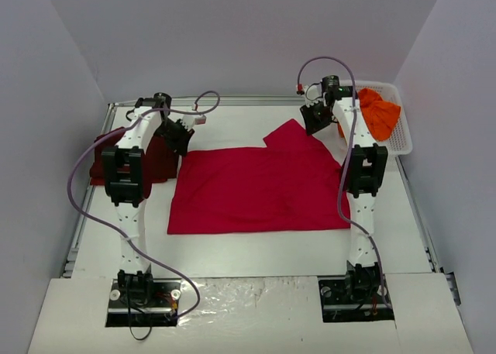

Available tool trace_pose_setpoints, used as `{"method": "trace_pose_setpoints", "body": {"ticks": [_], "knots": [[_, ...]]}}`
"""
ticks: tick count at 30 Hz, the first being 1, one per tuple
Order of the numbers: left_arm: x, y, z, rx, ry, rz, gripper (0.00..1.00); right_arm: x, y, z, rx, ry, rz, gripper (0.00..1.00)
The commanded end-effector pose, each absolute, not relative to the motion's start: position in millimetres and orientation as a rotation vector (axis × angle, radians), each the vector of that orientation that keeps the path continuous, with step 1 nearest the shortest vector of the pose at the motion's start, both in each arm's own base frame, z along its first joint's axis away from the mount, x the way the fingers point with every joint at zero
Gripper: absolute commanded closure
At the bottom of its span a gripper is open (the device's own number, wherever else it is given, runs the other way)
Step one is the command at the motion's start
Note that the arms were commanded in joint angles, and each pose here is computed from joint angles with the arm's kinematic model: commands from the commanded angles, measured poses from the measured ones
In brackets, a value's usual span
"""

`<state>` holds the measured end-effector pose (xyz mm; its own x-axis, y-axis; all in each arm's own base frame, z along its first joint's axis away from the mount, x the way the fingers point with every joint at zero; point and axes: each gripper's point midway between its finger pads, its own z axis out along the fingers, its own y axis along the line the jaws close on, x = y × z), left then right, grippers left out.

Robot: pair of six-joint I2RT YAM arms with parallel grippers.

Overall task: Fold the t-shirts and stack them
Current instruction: Fold the flattened tshirt in 1/3 of the way, then grap the side of the flattened tshirt furthest away from the robot with both arms

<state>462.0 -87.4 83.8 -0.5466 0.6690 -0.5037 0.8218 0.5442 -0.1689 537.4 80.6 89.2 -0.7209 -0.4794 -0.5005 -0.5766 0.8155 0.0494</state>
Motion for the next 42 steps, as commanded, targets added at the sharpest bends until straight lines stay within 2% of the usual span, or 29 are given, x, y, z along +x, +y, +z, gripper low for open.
{"method": "trace_pose_setpoints", "body": {"ticks": [1, 4, 9, 12, 13, 16, 18, 27, 39, 41, 42], "knots": [[461.6, -87.1, 109.8, 1.187, 2.38, -0.509, 0.98, 553.0, 93.9, 82.1, -0.753, 2.492, 0.359, 0.75], [460.0, -89.1, 110.1, 1.2, 2.387, -0.486, 0.98, 572.5, 101.0, 78.6, -0.737, 2.42, 0.389, 0.69], [460.4, -91.7, 115.6, 1.177, 2.384, -0.48, 0.98, 603.7, 108.3, 80.6, -0.692, 2.305, 0.372, 0.66], [459.6, -93.3, 117.9, 1.172, 2.384, -0.475, 0.98, 622.2, 109.2, 90.7, -0.655, 2.233, 0.345, 0.58], [459.4, -94.2, 117.4, 1.174, 2.385, -0.472, 0.98, 631.6, 108.5, 96.3, -0.639, 2.195, 0.329, 0.5], [459.3, -96.8, 117.4, 1.171, 2.388, -0.472, 0.98, 644.0, 110.2, 101.7, -0.598, 2.15, 0.314, 0.38], [460.2, -98.6, 117.4, 1.164, 2.387, -0.472, 0.98, 649.7, 110.3, 96.8, -0.569, 2.146, 0.315, 0.34], [459.6, -99.6, 107.4, 1.151, 2.411, -0.474, 0.98, 671.6, 116.6, 56.9, -0.542, 2.138, 0.259, 0.33], [456.6, -97.5, 103.8, 1.139, 2.427, -0.462, 0.98, 674.2, 130.7, 33.4, -0.558, 2.147, 0.255, 0.31], [456.3, -97.2, 104.0, 1.139, 2.429, -0.461, 0.98, 674.7, 132.3, 32.8, -0.561, 2.145, 0.252, 0.32], [456.5, -97.9, 104.5, 1.143, 2.426, -0.461, 0.98, 674.9, 131.8, 31.0, -0.561, 2.147, 0.248, 0.38]]}}
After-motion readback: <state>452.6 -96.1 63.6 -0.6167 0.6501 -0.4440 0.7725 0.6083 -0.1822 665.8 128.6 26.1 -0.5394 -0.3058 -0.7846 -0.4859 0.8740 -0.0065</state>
